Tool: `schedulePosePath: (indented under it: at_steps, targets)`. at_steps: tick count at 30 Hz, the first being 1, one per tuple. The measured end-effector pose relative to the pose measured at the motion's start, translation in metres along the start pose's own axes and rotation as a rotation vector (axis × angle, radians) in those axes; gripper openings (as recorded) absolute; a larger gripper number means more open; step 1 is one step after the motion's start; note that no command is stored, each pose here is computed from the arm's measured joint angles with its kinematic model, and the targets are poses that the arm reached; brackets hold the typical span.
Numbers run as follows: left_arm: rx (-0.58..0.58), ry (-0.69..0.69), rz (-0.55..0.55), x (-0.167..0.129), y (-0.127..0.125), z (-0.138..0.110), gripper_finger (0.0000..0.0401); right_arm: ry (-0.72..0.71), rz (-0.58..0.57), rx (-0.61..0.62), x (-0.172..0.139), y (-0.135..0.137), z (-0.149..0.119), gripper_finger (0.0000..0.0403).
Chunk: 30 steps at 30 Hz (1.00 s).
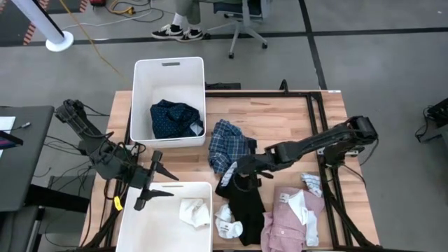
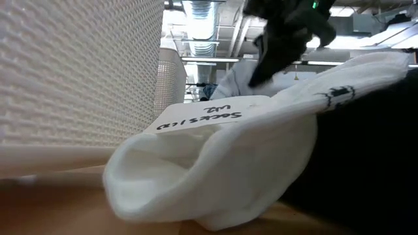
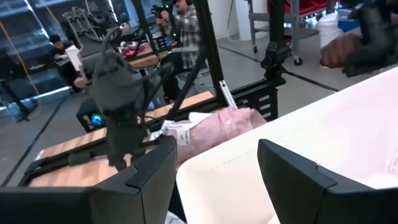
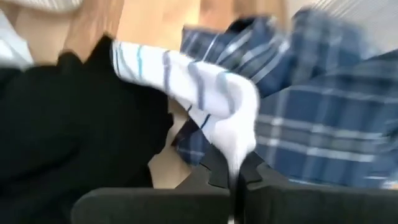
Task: Sort clothes
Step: Put the left white striped sock into the bottom white laundry organizer
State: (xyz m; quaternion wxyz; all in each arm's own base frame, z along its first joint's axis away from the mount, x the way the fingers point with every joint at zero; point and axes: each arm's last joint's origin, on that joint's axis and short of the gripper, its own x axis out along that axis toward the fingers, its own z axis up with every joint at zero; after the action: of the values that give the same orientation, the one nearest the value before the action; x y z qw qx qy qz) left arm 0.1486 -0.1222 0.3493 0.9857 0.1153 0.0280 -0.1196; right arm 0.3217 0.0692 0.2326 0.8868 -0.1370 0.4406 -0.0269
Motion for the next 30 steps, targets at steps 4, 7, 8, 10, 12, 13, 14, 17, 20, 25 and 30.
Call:
schedulePosePath:
  at_steps: [4, 7, 8, 10, 12, 13, 14, 17, 20, 25, 30]
  targets:
    - [-0.001, -0.008, 0.025, 0.001, 0.002, 0.001, 0.0218, -0.104, -0.037, 0.018, -0.029, -0.006, 0.007, 0.0002]
    - [-0.005, -0.006, 0.055, 0.002, 0.006, 0.001, 0.0218, -0.218, -0.051, 0.027, -0.053, -0.011, 0.014, 0.0001]
    - [-0.005, -0.005, 0.066, 0.003, 0.008, 0.000, 0.0218, -0.265, -0.053, 0.029, -0.062, -0.012, 0.017, 0.0001]
    - [-0.003, -0.009, 0.091, 0.005, 0.012, 0.001, 0.0218, -0.363, -0.057, 0.033, -0.079, -0.016, 0.022, 0.0001]
    - [0.000, -0.029, 0.120, 0.007, 0.017, 0.003, 0.0218, -0.456, -0.063, 0.030, -0.094, -0.018, 0.027, 0.0001]
    - [0.001, -0.044, 0.136, 0.007, 0.020, 0.004, 0.0218, -0.503, -0.067, 0.025, -0.102, -0.020, 0.029, 0.0001]
    - [0.003, -0.061, 0.152, 0.008, 0.023, 0.006, 0.0218, -0.547, -0.071, 0.018, -0.109, -0.020, 0.031, 0.0001]
    - [0.010, -0.115, 0.192, 0.009, 0.030, 0.011, 0.0218, -0.662, -0.086, 0.000, -0.127, -0.023, 0.036, 0.0000]
    - [0.009, -0.164, 0.198, 0.011, 0.038, 0.015, 0.0218, -0.738, -0.094, -0.018, -0.141, -0.023, 0.045, 0.0000]
    - [-0.011, -0.179, 0.215, 0.024, 0.051, 0.011, 0.0218, -0.842, -0.113, -0.091, -0.155, -0.017, 0.064, 0.0000]
    - [-0.052, -0.202, 0.190, 0.044, 0.061, 0.005, 0.0218, -0.885, -0.140, -0.186, -0.164, -0.010, 0.085, 0.0000]
